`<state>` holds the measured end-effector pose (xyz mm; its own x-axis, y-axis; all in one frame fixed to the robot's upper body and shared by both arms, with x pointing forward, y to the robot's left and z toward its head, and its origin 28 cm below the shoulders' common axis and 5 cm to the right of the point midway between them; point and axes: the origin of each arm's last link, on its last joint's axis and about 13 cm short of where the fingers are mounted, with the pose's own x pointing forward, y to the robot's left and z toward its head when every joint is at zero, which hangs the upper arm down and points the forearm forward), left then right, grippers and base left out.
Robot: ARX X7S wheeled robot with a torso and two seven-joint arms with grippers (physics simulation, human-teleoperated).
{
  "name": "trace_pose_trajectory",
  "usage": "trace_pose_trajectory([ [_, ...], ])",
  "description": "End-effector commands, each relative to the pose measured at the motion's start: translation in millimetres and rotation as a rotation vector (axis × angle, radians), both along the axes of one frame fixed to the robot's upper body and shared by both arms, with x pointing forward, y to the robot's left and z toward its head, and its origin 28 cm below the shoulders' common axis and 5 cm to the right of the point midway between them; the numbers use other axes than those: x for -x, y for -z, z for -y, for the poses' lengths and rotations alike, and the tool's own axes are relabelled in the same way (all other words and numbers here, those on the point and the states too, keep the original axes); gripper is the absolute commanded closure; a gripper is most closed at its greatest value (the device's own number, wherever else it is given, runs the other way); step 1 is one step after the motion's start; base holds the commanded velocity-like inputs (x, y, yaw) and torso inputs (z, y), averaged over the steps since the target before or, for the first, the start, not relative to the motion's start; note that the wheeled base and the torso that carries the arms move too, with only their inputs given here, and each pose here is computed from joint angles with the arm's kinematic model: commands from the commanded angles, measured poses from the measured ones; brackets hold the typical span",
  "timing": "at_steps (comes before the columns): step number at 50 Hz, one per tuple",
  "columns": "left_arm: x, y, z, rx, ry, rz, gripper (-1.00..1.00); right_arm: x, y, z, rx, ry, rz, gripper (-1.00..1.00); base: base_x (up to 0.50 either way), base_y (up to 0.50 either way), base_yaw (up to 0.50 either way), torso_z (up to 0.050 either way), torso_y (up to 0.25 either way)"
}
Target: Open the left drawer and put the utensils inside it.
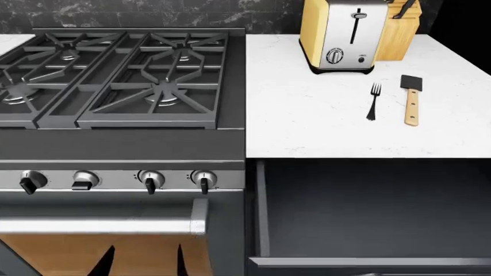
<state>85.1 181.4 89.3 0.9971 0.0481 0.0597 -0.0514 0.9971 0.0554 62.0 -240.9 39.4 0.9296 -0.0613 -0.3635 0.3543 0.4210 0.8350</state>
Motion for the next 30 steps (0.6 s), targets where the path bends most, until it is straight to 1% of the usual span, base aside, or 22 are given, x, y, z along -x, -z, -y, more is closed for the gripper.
trace_pose_trajectory([
  [1, 3.0, 3.4, -5.8, 0.021, -0.036, 0.019, -1.0, 24.9, -41.2, 27.0, 0.328, 0.162, 0.062, 1.0, 0.0, -0.01, -0.01, 0.0, 0.011],
  [12, 1.3, 6.7, -5.9, 0.026, -0.033, 0.016, -1.0, 21.5, -41.1, 24.4, 0.334, 0.152, 0.058, 1.0, 0.0, -0.01, -0.01, 0.002, 0.002],
  [13, 1.5, 6.6, -5.8, 0.026, -0.033, 0.017, -1.0, 21.5, -41.0, 24.5, 0.334, 0.151, 0.055, -1.0, -0.01, -0.01, -0.01, 0.0, 0.01],
  [16, 1.8, 6.5, -5.5, 0.026, -0.032, 0.017, -1.0, 21.1, -39.1, 23.8, 0.331, 0.141, 0.048, -1.0, 0.0, 0.0, 0.0, 0.0, 0.0],
  [20, 4.5, 5.6, -4.4, 0.024, -0.03, 0.021, -1.0, 19.9, -31.9, 19.8, 0.317, 0.094, 0.028, -1.0, 0.0, 0.0, 0.0, 0.003, 0.003],
  [27, 12.4, 2.7, -2.7, 0.024, -0.027, 0.03, -1.0, 25.7, -26.2, 10.8, 0.278, -0.022, 0.041, -1.0, 0.0, 0.0, 0.0, 0.0, 0.001],
  [30, 18.9, 0.6, -1.1, 0.023, -0.026, 0.036, -1.0, 31.0, -24.6, 7.0, 0.25, -0.09, 0.047, -1.0, 0.0, 0.0, 0.0, 0.003, 0.0],
])
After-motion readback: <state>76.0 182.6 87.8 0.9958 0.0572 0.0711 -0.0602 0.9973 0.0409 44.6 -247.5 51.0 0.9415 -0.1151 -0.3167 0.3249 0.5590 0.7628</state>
